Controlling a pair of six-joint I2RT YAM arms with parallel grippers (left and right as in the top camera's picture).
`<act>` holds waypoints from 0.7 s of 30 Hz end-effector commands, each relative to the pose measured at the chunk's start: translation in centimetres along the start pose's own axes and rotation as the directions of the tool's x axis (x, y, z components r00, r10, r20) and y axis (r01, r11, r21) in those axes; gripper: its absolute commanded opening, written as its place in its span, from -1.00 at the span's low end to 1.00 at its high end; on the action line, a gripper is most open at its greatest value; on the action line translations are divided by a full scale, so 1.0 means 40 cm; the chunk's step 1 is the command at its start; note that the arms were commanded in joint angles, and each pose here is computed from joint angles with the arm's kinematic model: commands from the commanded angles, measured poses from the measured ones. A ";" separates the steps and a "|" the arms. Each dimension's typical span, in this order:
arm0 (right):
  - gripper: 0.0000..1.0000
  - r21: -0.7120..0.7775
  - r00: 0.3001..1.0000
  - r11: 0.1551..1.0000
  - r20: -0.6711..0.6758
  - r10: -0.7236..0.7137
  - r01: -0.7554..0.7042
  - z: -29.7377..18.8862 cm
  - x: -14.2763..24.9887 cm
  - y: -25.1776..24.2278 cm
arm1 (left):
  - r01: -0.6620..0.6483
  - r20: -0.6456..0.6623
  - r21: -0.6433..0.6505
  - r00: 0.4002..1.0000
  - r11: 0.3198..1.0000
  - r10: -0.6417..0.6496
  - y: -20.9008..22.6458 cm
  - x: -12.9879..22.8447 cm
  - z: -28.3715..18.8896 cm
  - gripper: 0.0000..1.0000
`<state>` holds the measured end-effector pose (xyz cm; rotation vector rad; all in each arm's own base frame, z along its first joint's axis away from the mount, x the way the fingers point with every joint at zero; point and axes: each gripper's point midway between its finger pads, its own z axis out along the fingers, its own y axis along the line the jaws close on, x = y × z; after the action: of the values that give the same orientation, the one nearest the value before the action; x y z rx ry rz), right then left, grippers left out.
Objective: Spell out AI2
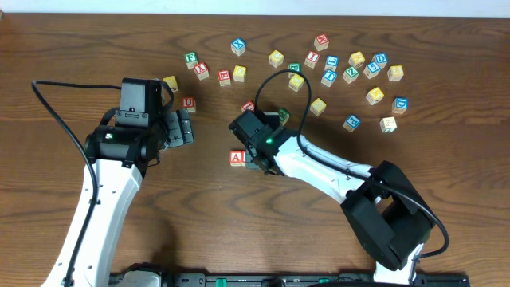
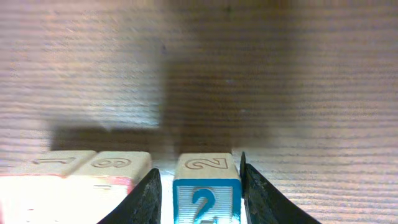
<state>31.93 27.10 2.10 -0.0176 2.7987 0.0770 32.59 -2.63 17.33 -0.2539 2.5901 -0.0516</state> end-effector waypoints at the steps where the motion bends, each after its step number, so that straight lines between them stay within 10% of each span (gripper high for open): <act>1: -0.28 -0.008 0.998 1.000 0.062 -0.015 0.015 -0.041 -0.045 0.018 | -0.011 0.001 0.011 1.000 1.000 0.011 -0.003 -0.004 -0.004 0.82; 21: -0.32 0.148 0.989 0.987 0.141 0.044 -0.065 -0.063 -0.096 -0.070 | -0.011 0.002 0.011 1.000 1.000 0.011 -0.003 -0.004 -0.004 0.81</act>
<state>33.32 25.37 3.77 0.0072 2.7358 -0.0734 32.57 -2.63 17.31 -0.2538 2.5913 -0.0518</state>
